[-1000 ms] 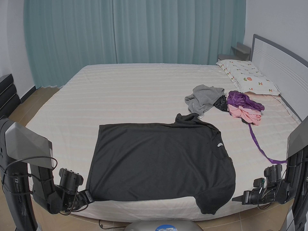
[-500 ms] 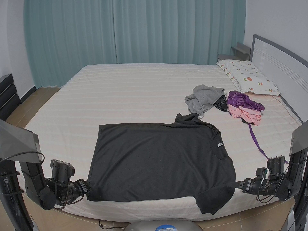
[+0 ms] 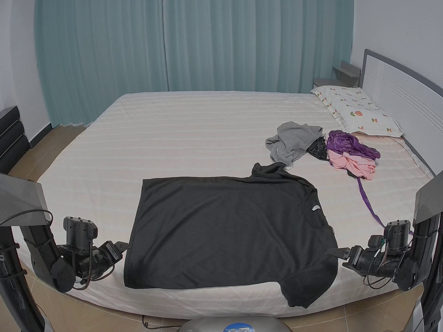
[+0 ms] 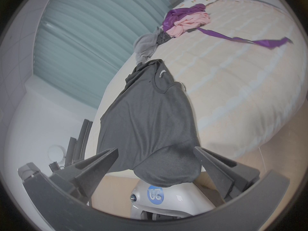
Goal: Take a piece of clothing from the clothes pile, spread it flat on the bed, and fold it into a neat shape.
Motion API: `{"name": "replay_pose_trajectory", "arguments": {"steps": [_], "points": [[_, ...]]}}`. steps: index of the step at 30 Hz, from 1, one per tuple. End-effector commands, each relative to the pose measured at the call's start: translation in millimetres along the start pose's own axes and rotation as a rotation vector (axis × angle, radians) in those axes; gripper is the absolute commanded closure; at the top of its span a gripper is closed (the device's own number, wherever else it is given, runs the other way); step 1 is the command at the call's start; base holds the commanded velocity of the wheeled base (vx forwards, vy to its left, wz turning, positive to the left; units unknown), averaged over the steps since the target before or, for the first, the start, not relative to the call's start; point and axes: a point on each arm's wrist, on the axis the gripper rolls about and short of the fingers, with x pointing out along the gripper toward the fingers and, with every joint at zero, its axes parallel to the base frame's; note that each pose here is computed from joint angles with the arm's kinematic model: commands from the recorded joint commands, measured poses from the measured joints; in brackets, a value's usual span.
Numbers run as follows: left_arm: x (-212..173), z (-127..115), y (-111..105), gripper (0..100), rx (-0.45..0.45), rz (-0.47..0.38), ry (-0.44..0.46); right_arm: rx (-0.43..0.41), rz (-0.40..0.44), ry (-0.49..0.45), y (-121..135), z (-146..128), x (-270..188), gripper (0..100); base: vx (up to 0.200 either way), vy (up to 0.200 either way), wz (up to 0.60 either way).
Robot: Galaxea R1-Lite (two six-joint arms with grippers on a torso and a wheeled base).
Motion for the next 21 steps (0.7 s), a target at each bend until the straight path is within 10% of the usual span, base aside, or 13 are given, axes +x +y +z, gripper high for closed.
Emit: {"name": "replay_pose_trajectory", "arguments": {"steps": [1, 21], "points": [[1, 3, 0, 0, -0.011, 0.000, -0.010, 0.021, 0.006, -0.006, 1, 2, 2, 0, 0.000, 0.200, 0.00], [-3, -15, -14, 0, 0.007, -0.044, 0.034, 0.039, 0.056, -0.064, 7, 6, 3, 0, 0.050, 0.030, 0.00]]}}
